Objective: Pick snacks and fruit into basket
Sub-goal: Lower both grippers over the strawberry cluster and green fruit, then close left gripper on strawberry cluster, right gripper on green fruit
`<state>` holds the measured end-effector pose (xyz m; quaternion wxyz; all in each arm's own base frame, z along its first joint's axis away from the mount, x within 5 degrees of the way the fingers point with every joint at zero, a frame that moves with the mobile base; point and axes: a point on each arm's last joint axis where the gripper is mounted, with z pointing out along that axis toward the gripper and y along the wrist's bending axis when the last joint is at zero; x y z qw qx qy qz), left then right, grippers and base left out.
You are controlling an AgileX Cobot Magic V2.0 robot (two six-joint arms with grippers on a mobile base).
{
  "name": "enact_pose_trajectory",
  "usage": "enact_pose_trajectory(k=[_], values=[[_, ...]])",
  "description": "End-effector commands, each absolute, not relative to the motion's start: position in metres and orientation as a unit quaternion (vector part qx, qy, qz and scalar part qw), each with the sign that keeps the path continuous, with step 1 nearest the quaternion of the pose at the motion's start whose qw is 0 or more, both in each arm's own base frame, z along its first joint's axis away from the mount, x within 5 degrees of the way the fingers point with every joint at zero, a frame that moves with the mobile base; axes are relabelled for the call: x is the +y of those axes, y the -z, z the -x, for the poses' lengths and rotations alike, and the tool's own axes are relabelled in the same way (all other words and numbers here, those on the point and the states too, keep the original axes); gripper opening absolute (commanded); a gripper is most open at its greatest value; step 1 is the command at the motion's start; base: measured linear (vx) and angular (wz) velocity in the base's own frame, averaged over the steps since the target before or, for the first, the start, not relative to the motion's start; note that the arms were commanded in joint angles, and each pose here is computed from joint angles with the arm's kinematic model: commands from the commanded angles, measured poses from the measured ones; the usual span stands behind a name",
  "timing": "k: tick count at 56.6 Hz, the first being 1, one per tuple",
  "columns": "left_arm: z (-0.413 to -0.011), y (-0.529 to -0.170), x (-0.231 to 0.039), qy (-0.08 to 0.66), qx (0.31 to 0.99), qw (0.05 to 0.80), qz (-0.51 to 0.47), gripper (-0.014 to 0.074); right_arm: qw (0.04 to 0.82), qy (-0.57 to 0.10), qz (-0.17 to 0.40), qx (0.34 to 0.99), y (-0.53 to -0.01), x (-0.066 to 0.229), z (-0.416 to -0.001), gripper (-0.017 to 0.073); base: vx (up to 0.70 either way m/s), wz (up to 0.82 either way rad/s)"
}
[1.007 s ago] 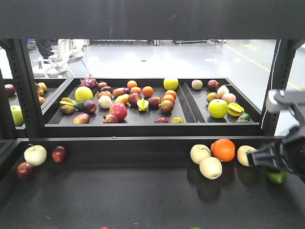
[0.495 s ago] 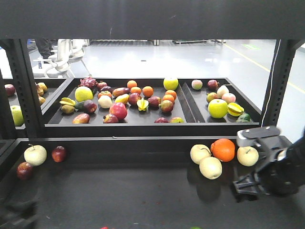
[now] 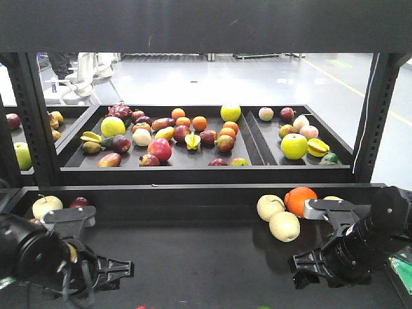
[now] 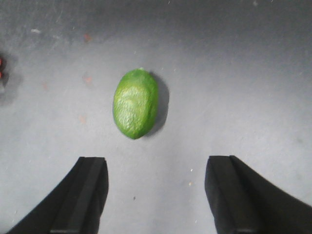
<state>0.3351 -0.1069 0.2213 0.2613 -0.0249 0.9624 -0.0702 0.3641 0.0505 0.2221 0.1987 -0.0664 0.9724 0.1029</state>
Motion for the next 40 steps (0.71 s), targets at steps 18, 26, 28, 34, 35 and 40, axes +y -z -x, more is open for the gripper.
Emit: enact_pose_trajectory(k=[18,26,28,34,35,40], values=[[-0.405,-0.197,-0.12,0.119,0.967,0.215,-0.059,0.0531,0.26,-0.111,0.062,0.957,-0.25,0.05,-0.368,0.0492,0.0,0.0],[-0.417,-0.179,-0.121,0.099,0.971,0.204,-0.075,0.0531,0.26,-0.111,0.062,0.957,-0.25,0.05,-0.368,0.0492,0.0,0.0],[-0.418,-0.175,-0.122,0.099,0.972,0.198,-0.074,0.0531,0.26,-0.111,0.062,0.957,-0.25,0.05,-0.368,0.0492,0.0,0.0],[-0.419,-0.164,-0.124,0.1,0.976,0.18,-0.073,0.0531,0.26,-0.111,0.062,0.957,-0.25,0.05,-0.368,0.0492,0.0,0.0],[-0.419,-0.161,-0.124,0.099,0.977,0.176,-0.073,0.0531,0.26,-0.111,0.062,0.957,-0.25,0.05,-0.368,0.0492,0.0,0.0],[-0.418,-0.152,-0.125,0.102,0.979,0.161,-0.07,0.0531,0.26,-0.111,0.062,0.957,-0.25,0.05,-0.368,0.0492,0.0,0.0]])
